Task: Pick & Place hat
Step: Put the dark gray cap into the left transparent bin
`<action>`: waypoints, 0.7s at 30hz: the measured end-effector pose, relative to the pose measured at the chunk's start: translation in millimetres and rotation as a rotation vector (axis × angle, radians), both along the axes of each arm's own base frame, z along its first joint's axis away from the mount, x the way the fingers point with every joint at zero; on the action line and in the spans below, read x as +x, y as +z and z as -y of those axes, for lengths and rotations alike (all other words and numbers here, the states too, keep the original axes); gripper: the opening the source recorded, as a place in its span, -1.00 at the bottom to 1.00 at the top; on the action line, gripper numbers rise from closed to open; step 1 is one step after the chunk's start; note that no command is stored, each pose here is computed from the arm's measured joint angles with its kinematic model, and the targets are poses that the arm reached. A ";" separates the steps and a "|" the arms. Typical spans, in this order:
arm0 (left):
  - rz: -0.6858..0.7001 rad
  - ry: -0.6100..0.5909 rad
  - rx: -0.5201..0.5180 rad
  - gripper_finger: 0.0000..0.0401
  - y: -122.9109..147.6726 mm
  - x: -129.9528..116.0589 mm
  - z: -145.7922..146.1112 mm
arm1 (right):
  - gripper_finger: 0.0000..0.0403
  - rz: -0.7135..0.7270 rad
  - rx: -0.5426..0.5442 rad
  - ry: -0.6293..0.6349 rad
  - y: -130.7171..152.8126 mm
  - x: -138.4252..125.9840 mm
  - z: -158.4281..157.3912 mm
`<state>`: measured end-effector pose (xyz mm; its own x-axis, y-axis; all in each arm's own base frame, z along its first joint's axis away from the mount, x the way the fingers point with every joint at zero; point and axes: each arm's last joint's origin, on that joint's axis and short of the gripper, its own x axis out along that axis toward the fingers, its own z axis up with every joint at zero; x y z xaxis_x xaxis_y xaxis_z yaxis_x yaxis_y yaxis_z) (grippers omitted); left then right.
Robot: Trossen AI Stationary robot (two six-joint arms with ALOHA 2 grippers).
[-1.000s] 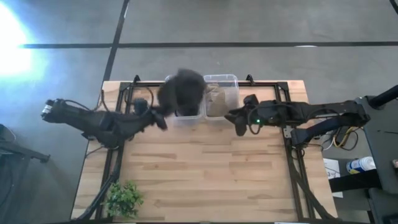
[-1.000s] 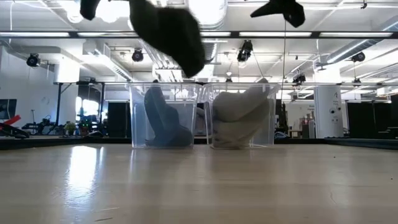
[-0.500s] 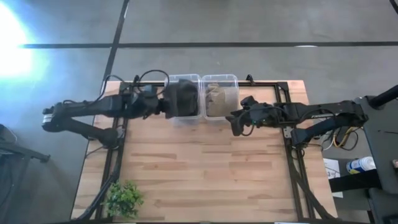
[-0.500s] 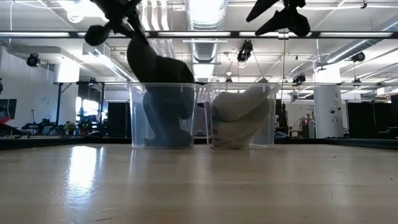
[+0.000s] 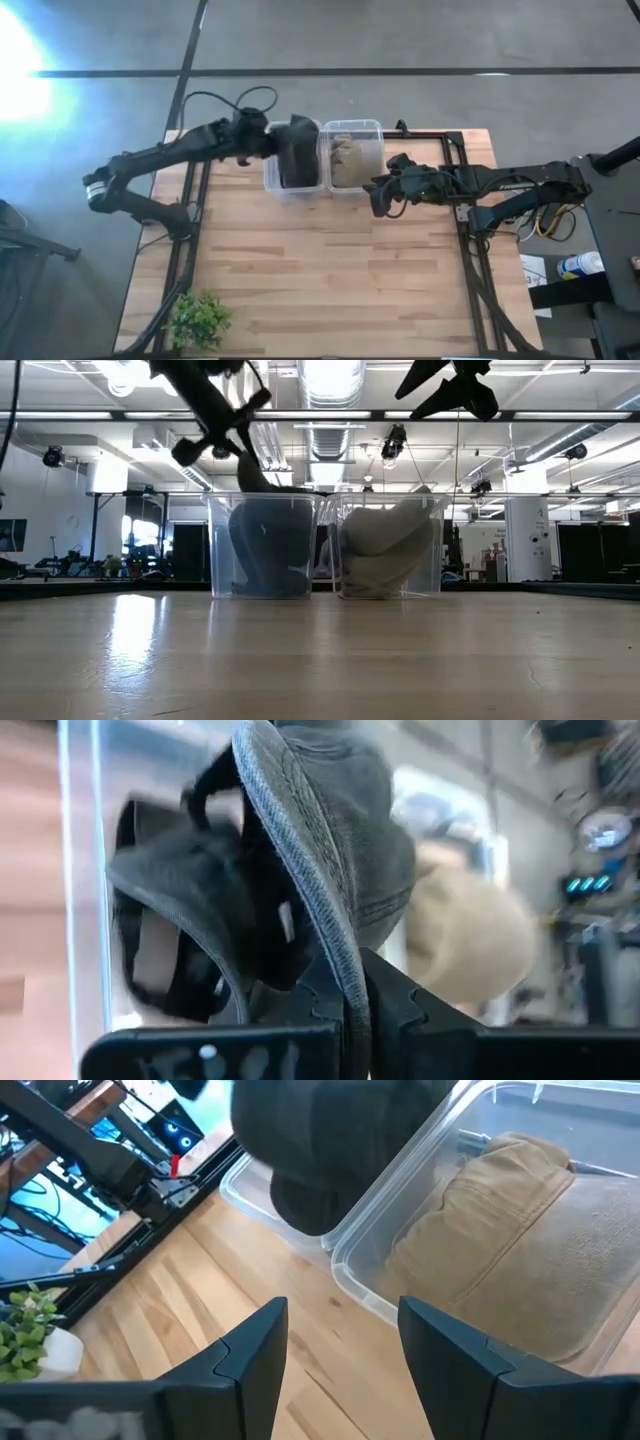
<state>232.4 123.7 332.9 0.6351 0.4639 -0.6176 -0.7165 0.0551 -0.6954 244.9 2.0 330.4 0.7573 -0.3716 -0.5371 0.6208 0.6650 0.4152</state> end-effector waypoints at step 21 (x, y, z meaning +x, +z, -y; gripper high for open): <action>-0.198 -0.162 0.029 -0.67 -42.1 28.5 -22.4 | -0.07 -0.027 -0.043 0.018 -0.7 -0.4 1.6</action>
<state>260.9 146.1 290.8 0.5704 0.3851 -0.7255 -0.8189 0.1984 -0.5385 244.5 0.4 329.7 0.7497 -0.3810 -0.5411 0.6189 0.6931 0.3695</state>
